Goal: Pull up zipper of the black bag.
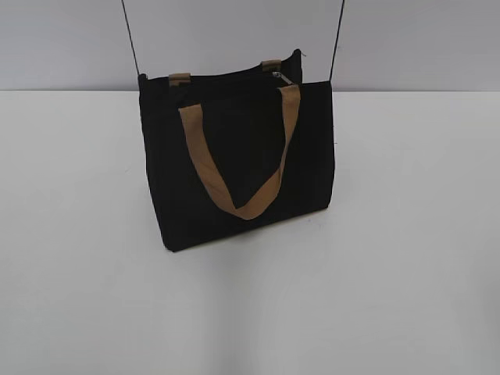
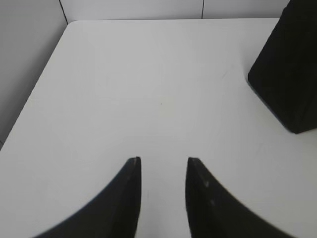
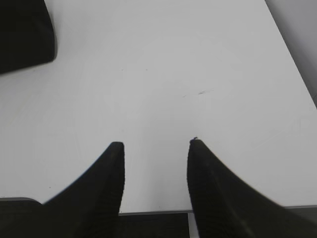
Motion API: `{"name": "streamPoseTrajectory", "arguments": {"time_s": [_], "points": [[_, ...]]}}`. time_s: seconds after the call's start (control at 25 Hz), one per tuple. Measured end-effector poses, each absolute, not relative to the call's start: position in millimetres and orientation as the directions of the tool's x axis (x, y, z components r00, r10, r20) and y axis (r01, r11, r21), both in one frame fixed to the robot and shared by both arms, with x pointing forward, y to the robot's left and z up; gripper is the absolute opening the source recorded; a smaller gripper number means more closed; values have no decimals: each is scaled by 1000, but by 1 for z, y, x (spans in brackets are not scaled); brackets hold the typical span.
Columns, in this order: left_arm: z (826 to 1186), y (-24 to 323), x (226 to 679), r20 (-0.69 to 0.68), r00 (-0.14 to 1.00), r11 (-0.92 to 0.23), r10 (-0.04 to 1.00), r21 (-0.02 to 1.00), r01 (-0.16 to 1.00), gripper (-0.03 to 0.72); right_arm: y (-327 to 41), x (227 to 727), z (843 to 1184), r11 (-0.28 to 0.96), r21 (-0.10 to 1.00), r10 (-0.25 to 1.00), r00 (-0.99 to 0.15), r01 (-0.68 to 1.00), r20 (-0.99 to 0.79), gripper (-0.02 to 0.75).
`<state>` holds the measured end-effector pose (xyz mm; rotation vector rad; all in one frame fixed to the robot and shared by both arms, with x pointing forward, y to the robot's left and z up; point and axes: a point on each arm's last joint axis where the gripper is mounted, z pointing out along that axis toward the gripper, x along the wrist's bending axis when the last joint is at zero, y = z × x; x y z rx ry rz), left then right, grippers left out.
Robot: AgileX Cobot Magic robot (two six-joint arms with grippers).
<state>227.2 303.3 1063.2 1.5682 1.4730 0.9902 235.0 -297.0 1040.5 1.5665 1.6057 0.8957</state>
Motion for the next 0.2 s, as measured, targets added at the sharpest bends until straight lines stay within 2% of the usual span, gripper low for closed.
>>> {"name": "streamPoseTrajectory", "arguments": {"time_s": [0.2], "points": [[1063,303,227,39,41,-52,998,909,414,235,-297,235,1040,25,861,1000,-13,507,-21,323]]}}
